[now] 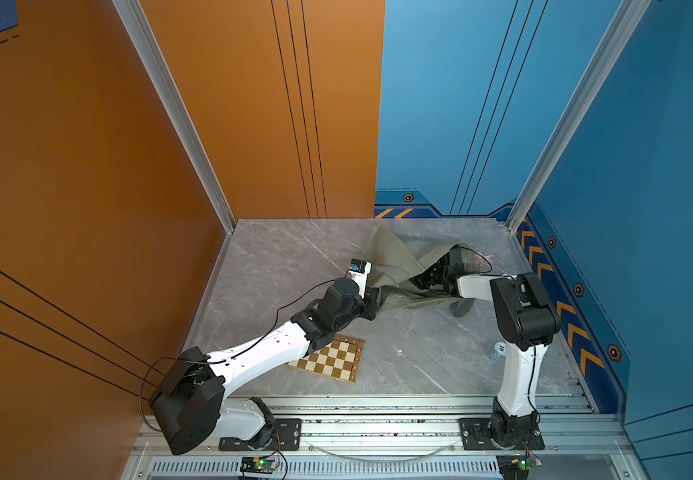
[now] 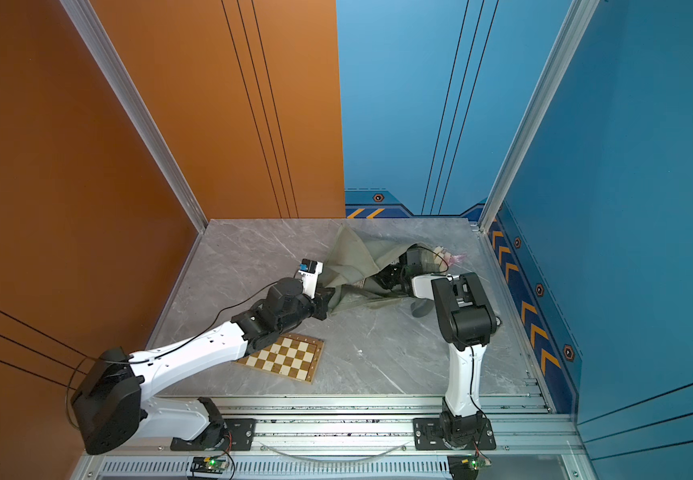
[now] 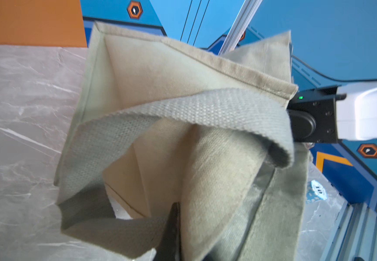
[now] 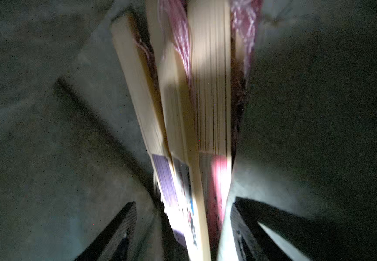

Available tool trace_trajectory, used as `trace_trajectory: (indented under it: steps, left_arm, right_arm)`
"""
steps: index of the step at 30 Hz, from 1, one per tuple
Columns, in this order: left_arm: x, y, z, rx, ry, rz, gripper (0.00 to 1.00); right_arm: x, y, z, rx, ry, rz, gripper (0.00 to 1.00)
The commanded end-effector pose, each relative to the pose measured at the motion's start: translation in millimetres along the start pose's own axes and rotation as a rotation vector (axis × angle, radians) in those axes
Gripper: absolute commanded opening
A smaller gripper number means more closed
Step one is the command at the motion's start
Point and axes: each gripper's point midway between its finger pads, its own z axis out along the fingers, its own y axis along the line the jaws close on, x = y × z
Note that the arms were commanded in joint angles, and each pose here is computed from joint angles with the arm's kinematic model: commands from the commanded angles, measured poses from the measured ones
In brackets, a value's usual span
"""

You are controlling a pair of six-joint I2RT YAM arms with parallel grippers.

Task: Take out the folding fans from the tote bags
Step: Pick up the folding fan from the canvas bag.

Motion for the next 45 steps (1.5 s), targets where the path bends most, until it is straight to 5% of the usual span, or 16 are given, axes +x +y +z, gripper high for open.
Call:
trace_trajectory:
  steps: [1, 9, 16, 24, 31, 45]
  left_arm:
    - [19.7, 9.2, 0.7, -0.065, 0.074, 0.001, 0.00]
    - [16.8, 5.5, 2.9, -0.050, 0.067, 0.003, 0.00]
    - [9.7, 3.0, 1.4, -0.046, 0.082, 0.038, 0.00]
    - [16.8, 2.0, 4.9, -0.042, 0.103, 0.044, 0.00]
    - [22.8, -2.9, 10.5, -0.026, 0.134, 0.058, 0.00]
    - [12.4, -8.2, 18.7, -0.003, 0.124, 0.069, 0.00]
  right_arm:
    - [-57.9, 10.7, -13.3, -0.054, -0.165, 0.047, 0.68]
    - [-49.7, -4.3, -6.3, 0.071, -0.144, 0.006, 0.67]
    - [-45.7, 19.4, -13.7, -0.022, -0.126, -0.084, 0.58]
    - [-29.7, 32.7, -39.3, -0.024, -0.088, -0.260, 0.62]
    - [-49.3, 51.3, -41.5, -0.172, -0.150, -0.190, 0.58]
    - [-59.3, 3.5, -12.9, 0.030, -0.146, -0.159, 0.58]
